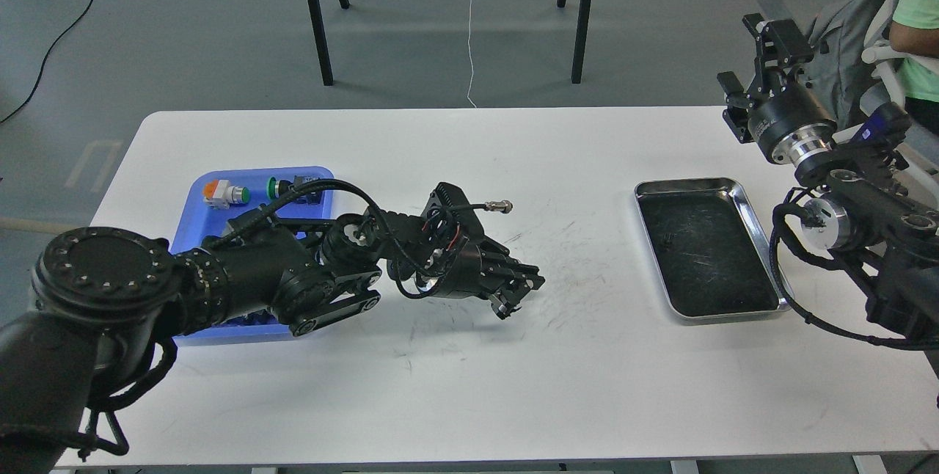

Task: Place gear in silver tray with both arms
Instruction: 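Lift the gear and carry it with the left gripper toward the right gripper, then open the left gripper over the table and lift it away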

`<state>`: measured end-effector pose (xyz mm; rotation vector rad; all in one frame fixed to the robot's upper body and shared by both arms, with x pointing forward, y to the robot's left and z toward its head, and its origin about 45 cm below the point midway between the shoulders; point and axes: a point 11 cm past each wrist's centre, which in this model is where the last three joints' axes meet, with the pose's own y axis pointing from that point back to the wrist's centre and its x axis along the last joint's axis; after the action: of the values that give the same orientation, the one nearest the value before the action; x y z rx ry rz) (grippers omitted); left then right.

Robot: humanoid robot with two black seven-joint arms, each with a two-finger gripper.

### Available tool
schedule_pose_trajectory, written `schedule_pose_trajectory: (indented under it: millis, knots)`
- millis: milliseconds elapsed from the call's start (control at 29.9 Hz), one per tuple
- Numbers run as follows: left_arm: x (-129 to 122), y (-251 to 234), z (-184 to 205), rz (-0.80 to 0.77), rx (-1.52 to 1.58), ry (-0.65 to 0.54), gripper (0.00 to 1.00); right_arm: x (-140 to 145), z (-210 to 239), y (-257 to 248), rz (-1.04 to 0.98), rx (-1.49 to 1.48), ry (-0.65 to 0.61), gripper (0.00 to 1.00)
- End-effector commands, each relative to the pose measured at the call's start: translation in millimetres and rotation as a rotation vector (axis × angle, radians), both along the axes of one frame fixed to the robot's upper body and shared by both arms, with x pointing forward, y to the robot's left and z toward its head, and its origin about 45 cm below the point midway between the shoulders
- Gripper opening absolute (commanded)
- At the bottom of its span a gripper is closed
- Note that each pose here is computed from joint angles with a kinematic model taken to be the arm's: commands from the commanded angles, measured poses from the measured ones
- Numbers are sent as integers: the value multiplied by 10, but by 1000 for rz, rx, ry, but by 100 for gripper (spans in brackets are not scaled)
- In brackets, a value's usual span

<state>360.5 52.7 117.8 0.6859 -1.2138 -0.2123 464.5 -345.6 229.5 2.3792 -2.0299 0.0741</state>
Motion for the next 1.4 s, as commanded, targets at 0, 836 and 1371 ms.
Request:
schedule_pose_trajectory:
  millis: [0, 836, 1371]
  knots:
    - [6, -5, 9, 5, -6, 2, 15, 4, 7, 2, 0, 0, -1, 96]
    - [175, -117, 269, 131, -155, 60, 47, 8, 22, 22, 12, -7, -2, 96]
    - [778, 79, 898, 552, -604, 263, 74, -117, 171, 154, 118, -31, -12, 96]
